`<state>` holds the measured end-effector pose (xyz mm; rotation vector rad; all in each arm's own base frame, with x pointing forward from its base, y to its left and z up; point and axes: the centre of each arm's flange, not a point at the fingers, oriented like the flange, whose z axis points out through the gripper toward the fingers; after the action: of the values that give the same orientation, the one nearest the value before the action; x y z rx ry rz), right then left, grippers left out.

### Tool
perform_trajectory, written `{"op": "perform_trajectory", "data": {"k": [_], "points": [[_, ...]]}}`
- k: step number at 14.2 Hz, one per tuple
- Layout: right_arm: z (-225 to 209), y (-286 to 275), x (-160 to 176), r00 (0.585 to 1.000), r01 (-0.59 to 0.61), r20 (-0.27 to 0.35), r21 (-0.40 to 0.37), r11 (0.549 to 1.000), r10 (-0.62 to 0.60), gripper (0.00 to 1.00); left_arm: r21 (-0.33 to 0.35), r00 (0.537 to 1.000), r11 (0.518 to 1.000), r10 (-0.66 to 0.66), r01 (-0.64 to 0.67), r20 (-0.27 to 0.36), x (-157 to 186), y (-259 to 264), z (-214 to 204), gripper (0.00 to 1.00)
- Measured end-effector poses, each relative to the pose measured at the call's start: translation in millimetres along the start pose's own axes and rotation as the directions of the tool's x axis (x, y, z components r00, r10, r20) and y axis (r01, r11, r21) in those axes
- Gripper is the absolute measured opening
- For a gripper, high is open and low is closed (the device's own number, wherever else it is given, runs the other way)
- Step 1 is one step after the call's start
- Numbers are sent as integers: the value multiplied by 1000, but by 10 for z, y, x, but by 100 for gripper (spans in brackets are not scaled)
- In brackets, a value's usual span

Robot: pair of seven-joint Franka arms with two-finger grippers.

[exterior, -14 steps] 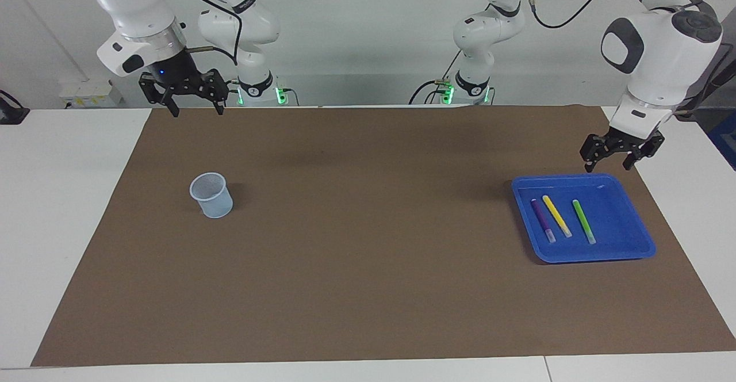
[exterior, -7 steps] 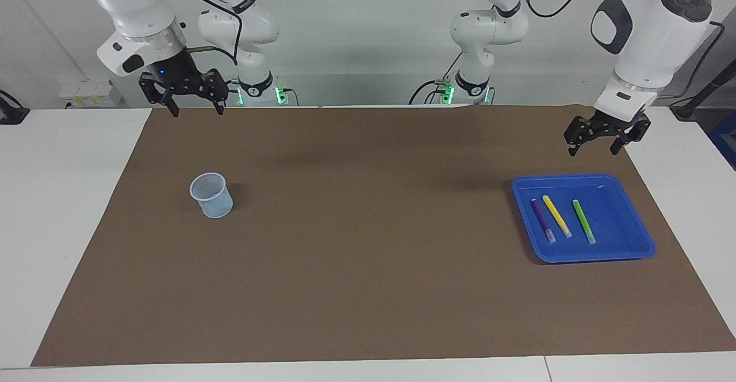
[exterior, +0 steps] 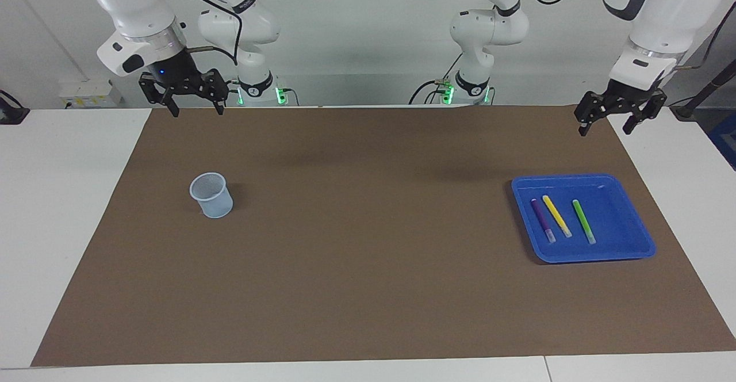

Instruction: Right arm passes pens to left for tray arrangement

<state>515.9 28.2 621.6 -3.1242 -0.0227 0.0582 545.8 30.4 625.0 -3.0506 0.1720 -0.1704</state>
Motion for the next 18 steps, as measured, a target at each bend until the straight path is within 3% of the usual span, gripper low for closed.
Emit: {"op": "perform_trajectory", "data": {"k": [6, 12, 18], "points": [[0, -1, 0, 1000, 0, 0, 0, 1000, 0, 100, -6, 999, 1000, -11, 11, 46, -24, -56, -175, 100], [0, -1, 0, 1000, 0, 0, 0, 1000, 0, 100, -4, 1000, 1000, 1, -1, 21, 9, 10, -372, 100], [2, -2, 1, 1000, 0, 0, 0, 1000, 0, 100, -5, 999, 1000, 6, -5, 36, 32, 33, -299, 100]]}}
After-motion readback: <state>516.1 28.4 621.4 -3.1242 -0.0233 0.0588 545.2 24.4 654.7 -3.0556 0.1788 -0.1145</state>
